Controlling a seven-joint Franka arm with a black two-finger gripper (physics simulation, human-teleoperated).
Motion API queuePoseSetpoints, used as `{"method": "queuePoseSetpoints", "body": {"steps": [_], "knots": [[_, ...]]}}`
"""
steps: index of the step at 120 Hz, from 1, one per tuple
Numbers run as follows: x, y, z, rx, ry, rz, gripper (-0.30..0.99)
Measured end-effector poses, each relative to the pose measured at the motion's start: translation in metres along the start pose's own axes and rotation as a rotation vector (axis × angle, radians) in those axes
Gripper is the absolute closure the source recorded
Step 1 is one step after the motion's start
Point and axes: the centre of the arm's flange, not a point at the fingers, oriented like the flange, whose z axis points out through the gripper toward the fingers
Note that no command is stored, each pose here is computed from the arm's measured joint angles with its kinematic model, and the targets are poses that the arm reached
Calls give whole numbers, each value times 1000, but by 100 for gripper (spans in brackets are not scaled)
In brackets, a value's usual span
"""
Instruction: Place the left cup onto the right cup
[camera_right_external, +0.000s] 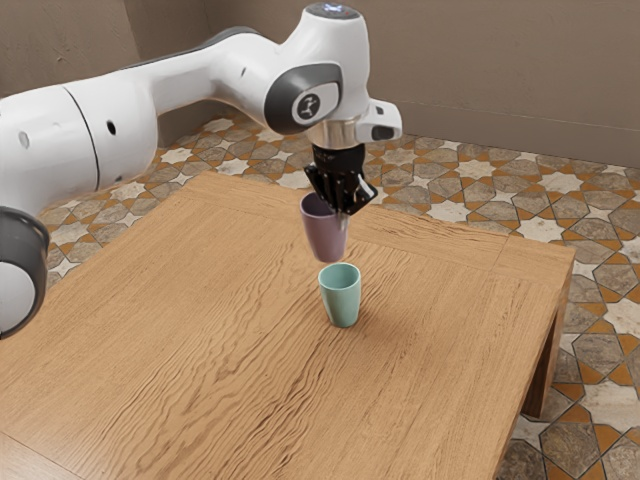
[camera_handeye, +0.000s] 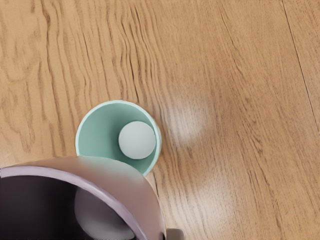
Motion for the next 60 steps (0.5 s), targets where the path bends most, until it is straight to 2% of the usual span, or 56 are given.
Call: {"method": "queuePoseSetpoints", "body": {"steps": [60], "knots": [[11, 4, 17, 28, -20, 15, 78]]}}
